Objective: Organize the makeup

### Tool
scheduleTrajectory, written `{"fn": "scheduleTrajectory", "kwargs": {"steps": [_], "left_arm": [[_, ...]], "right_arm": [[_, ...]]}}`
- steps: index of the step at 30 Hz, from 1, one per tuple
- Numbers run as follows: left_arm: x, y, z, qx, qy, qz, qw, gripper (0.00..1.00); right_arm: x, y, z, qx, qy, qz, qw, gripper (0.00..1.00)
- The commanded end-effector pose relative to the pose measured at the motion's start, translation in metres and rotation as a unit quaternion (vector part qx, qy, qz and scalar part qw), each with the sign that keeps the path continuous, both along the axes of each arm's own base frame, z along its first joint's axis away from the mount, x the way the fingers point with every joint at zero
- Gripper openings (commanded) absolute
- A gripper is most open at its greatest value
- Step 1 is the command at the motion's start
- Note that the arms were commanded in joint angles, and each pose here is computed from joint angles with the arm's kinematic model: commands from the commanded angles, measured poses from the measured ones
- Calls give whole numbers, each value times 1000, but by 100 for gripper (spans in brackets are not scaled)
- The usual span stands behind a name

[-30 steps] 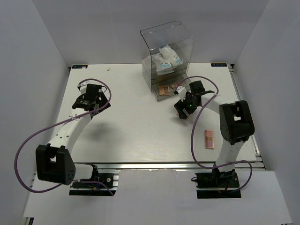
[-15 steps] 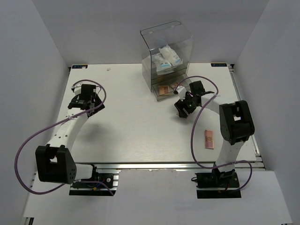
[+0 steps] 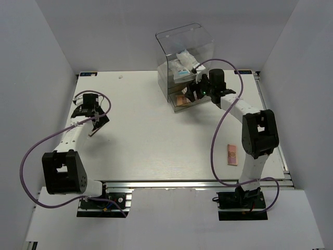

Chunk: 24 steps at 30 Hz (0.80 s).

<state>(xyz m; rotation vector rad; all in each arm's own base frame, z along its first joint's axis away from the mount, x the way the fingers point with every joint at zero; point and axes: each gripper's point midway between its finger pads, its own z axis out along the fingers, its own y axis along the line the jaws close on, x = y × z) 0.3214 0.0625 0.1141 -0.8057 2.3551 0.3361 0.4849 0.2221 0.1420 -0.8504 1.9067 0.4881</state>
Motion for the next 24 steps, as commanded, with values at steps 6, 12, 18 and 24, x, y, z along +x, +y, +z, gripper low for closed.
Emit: {"fn": "scheduleTrajectory", "kwargs": {"steps": [6,12,18,24], "left_arm": [[10,8,1,-1,-3,1,1000,98],[13,14,0,1,4,13,1000,98],[24,18,-6,5,10,6,1000,98],[52,23,-9,53,38,-111,992,98]], "right_arm": [[54,40,30,92,-81,-47,991,27],[56,51,10,85,-58,-34,994,89],[40,49,17,86,-61,-16,994,89],[11,39,41,100,-60,27,993,89]]}}
